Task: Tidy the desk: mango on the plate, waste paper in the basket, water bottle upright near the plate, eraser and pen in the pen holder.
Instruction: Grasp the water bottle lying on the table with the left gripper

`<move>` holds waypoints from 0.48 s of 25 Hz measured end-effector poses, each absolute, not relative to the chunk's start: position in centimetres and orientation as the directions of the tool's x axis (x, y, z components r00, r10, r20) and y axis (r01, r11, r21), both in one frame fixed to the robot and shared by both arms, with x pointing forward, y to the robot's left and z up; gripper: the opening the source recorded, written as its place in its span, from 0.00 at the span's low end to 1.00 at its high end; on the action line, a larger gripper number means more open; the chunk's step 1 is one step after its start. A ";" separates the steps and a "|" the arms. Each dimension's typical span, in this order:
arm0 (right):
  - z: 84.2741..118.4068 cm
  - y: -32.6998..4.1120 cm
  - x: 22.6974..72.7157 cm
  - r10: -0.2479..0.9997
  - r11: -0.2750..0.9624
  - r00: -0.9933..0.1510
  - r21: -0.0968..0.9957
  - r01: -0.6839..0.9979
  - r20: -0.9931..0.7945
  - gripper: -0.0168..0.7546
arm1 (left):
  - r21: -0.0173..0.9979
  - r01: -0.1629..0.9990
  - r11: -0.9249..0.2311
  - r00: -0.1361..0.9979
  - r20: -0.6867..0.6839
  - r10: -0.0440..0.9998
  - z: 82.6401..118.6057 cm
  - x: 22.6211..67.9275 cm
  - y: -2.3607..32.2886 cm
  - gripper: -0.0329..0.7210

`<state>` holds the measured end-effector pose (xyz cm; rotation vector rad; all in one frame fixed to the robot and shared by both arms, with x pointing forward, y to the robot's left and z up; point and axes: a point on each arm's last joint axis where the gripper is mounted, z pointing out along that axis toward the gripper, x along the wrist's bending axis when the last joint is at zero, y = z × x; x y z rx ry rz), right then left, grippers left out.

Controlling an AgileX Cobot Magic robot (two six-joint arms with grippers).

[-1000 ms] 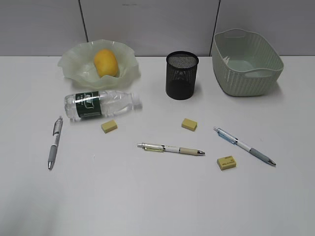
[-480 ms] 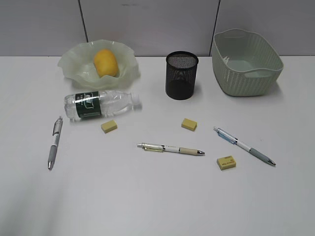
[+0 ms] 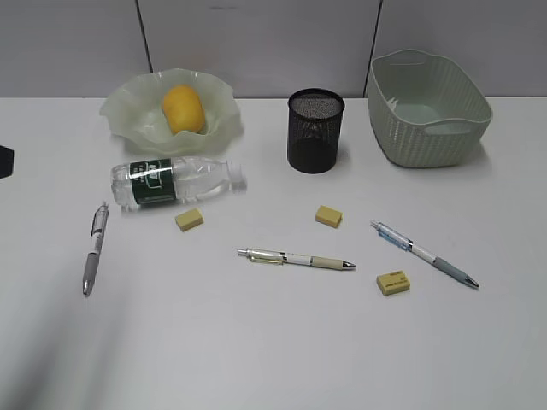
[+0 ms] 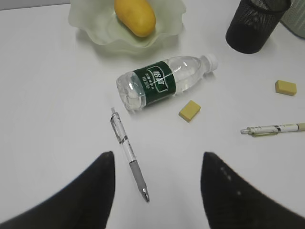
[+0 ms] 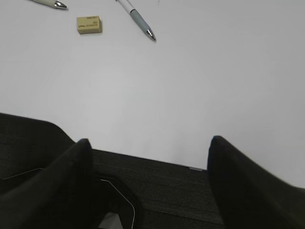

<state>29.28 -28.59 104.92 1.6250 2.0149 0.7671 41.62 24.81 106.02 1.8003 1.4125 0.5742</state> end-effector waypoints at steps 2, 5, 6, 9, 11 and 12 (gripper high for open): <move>104.9 -28.6 29.3 0.977 0.156 -0.214 0.661 0.734 0.007 0.78 | 0.757 0.639 -0.135 0.305 -0.089 0.948 106.2 43.1 24.4 0.62; 104.9 -28.6 29.3 0.977 0.157 -0.214 0.660 0.735 0.007 0.78 | 0.686 0.694 -0.220 0.356 -0.061 0.932 106.6 45.7 23.6 0.62; 104.8 -28.6 29.3 0.977 0.157 -0.214 0.658 0.737 0.007 0.78 | 0.655 0.715 -0.245 0.371 -0.058 0.927 106.4 46.6 23.3 0.62; 104.7 -28.6 29.3 0.977 0.157 -0.214 0.655 0.739 0.007 0.78 | 0.569 0.752 -0.333 0.432 -0.044 0.901 106.2 49.3 22.5 0.62; 104.7 -28.6 29.3 0.977 0.157 -0.214 0.656 0.738 0.007 0.78 | 0.533 0.755 -0.381 0.470 -0.035 0.882 106.1 51.4 21.9 0.62; 104.7 -28.6 29.3 0.977 0.157 -0.214 0.656 0.738 0.007 0.78 | 0.528 0.747 -0.404 0.490 -0.026 0.871 106.3 52.2 21.7 0.63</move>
